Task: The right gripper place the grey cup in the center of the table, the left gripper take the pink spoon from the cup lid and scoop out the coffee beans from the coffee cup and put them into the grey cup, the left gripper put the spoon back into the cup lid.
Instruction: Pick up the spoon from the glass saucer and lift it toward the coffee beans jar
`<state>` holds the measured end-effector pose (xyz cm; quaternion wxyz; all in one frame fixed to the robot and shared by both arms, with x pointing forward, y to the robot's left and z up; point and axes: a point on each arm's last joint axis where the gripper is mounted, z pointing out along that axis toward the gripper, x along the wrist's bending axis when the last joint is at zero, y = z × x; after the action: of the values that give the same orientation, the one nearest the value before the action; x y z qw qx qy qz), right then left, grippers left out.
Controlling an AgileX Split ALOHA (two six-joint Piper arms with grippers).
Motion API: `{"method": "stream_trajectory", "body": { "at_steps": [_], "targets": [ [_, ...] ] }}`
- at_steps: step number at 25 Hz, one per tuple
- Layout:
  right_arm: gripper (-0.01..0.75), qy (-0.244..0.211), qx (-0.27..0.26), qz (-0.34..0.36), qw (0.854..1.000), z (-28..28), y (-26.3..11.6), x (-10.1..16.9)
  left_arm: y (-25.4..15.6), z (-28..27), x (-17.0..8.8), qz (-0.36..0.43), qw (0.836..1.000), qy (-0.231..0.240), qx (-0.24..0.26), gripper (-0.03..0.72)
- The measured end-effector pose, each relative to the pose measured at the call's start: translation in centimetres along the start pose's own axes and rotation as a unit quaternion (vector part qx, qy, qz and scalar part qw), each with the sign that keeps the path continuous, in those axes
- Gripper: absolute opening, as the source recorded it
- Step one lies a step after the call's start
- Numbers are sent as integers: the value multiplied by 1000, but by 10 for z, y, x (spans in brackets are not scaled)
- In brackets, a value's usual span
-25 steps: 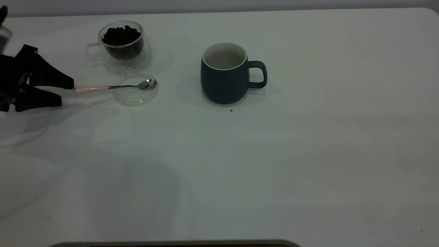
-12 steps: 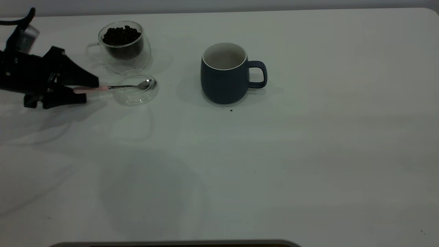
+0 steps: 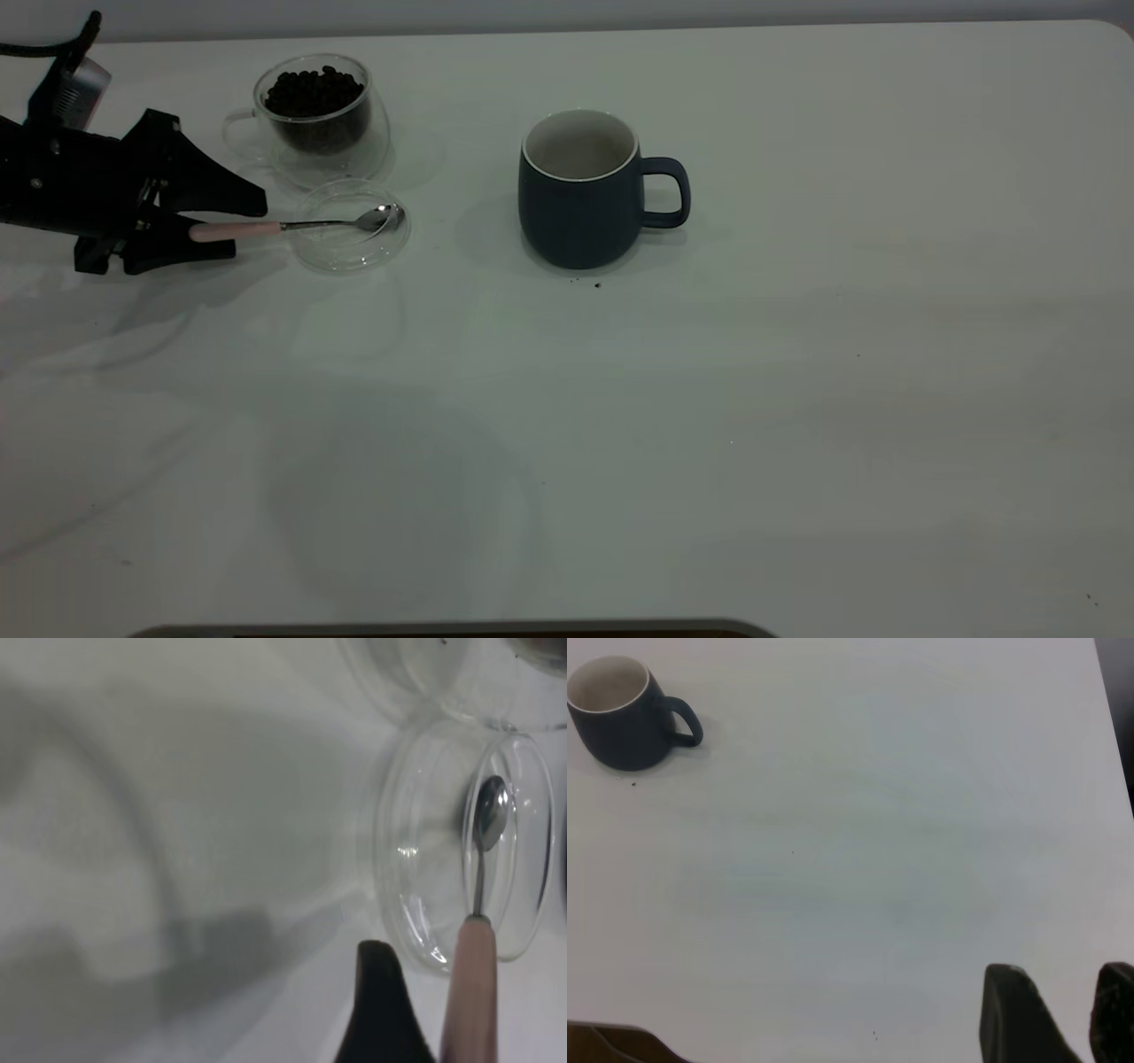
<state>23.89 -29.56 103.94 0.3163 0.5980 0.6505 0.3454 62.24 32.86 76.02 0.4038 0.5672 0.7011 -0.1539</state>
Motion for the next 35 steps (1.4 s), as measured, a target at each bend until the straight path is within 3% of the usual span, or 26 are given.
{"method": "stream_trajectory", "body": {
  "at_steps": [6,15,24,31,35],
  "targets": [
    [243,0,0,0,1000,0,0,0,0,0,-1,-13,1000,-3,0,519],
    [243,0,0,0,1000,0,0,0,-5,0,0,-22,999,3,27,516],
    [243,0,0,0,1000,0,0,0,-2,0,0,-21,1000,-1,9,510],
    [243,0,0,0,1000,0,0,0,-2,0,-2,-21,1000,-10,11,444],
    [243,0,0,0,1000,0,0,0,-2,0,-2,-21,1000,-13,12,361]
  ]
}}
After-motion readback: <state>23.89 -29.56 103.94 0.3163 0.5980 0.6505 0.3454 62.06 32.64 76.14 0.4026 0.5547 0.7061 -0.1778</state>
